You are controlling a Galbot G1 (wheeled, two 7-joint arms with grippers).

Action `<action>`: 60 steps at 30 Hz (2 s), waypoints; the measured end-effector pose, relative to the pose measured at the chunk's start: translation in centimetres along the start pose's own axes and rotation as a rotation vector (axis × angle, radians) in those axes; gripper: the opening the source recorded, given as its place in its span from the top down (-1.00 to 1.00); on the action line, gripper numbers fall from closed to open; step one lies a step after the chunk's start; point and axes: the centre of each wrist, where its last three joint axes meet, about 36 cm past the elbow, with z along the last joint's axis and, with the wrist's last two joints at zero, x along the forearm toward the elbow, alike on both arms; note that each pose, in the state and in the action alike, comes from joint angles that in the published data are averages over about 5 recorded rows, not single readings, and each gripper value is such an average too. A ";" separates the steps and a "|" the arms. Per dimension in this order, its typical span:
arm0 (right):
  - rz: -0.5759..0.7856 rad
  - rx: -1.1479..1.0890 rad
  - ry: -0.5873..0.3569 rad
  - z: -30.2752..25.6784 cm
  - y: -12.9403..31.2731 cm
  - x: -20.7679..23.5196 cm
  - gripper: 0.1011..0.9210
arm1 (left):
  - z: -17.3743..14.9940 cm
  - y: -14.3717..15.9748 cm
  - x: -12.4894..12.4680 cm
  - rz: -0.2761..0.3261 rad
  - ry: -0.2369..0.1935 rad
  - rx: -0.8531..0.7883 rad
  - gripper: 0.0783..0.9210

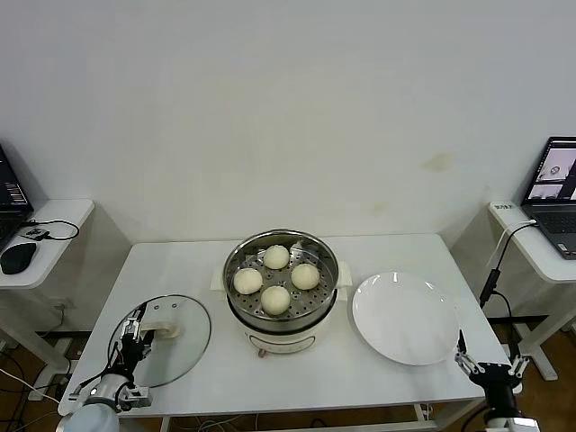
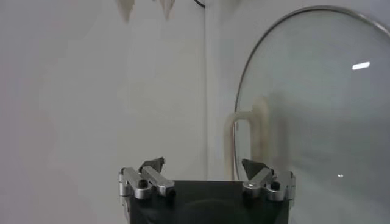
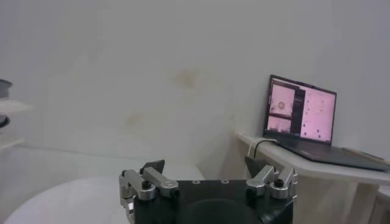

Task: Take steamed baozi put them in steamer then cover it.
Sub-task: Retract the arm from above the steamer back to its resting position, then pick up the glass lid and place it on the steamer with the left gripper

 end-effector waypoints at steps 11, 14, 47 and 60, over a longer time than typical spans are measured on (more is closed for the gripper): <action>-0.006 0.008 0.017 0.6 0.3 0.0 -0.76 | -0.2 -0.5 -1.4 0.007 0.004 0.009 -0.41; -0.008 0.010 0.020 0.7 0.4 0.0 -0.76 | -0.1 -0.6 -1.6 0.012 0.006 0.010 -0.20; -0.084 0.043 0.014 0.9 2.4 0.3 -0.76 | 1.2 5.9 2.4 -0.144 0.093 0.004 0.85; -0.119 0.043 0.012 1.6 4.4 0.2 -0.76 | -2.4 16.4 3.6 -0.226 0.063 0.008 0.85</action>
